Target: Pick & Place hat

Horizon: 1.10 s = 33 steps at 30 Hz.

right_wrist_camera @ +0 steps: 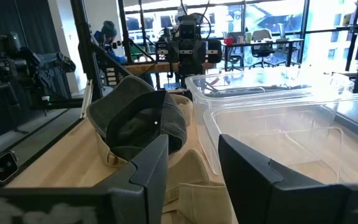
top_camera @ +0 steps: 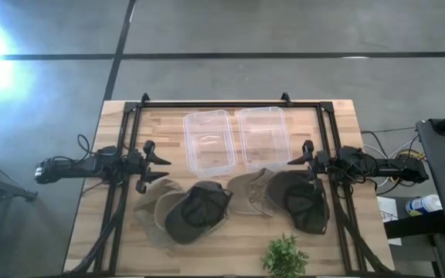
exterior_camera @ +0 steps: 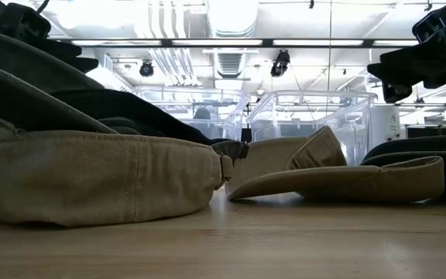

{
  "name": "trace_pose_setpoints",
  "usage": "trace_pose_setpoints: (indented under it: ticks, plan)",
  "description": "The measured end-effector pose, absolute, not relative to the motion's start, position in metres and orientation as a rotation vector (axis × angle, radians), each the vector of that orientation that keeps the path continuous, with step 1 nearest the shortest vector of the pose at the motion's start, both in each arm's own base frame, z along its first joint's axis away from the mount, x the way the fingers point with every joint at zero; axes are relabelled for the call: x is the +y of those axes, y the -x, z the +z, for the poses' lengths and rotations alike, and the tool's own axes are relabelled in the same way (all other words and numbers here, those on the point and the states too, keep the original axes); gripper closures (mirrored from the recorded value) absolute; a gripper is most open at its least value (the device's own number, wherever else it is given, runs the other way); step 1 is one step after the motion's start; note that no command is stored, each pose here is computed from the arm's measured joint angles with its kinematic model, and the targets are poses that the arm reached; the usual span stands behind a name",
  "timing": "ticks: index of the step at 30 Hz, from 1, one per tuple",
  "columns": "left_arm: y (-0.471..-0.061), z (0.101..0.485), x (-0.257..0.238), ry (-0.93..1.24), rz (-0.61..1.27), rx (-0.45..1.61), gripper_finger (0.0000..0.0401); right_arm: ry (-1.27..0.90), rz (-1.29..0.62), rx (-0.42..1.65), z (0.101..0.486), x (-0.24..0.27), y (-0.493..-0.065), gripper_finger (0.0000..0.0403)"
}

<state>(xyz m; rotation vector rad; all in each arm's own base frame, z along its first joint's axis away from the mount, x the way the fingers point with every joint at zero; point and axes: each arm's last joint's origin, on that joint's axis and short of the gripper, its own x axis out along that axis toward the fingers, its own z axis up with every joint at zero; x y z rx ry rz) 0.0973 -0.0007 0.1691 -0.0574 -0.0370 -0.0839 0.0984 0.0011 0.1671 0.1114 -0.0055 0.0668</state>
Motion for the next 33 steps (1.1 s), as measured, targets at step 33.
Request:
trace_pose_setpoints:
  ticks: [33]
  plan:
    - [-0.0973,0.1691,-0.0007,0.057,-0.084,-0.037,0.023,-0.169,0.068,-0.01,0.1678,0.0012,-0.0984,0.0264]
